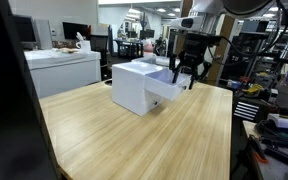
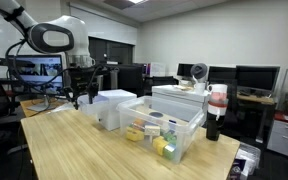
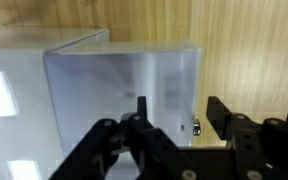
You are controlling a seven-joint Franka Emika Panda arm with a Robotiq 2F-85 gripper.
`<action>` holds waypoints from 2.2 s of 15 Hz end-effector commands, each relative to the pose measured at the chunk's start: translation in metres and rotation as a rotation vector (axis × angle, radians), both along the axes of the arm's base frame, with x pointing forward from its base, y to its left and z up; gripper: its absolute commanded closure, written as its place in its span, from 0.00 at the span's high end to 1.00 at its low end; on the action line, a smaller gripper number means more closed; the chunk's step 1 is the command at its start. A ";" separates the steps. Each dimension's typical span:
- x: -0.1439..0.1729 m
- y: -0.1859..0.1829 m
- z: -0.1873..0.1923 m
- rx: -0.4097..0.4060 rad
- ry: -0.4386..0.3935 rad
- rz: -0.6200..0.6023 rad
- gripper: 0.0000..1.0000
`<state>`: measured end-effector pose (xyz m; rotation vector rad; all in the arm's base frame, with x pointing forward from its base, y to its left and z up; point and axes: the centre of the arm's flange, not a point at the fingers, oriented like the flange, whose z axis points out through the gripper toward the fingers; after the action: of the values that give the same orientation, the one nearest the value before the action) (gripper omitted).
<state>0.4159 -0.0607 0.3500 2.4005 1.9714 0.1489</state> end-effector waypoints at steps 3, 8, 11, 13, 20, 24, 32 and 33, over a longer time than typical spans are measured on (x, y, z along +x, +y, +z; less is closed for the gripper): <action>0.021 0.004 0.053 0.021 0.045 -0.116 1.00; 0.056 -0.003 0.094 0.070 0.062 -0.341 1.00; 0.084 -0.024 0.104 0.122 0.021 -0.495 1.00; 0.106 -0.049 0.103 0.161 -0.002 -0.608 1.00; 0.163 -0.159 0.058 0.205 -0.021 -0.990 1.00; 0.180 -0.214 0.023 0.212 -0.016 -1.229 1.00; 0.181 -0.271 -0.030 0.201 -0.058 -1.680 1.00; 0.177 -0.272 -0.038 0.197 -0.060 -1.737 1.00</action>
<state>0.5933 -0.3284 0.3258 3.1352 -0.3619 0.2874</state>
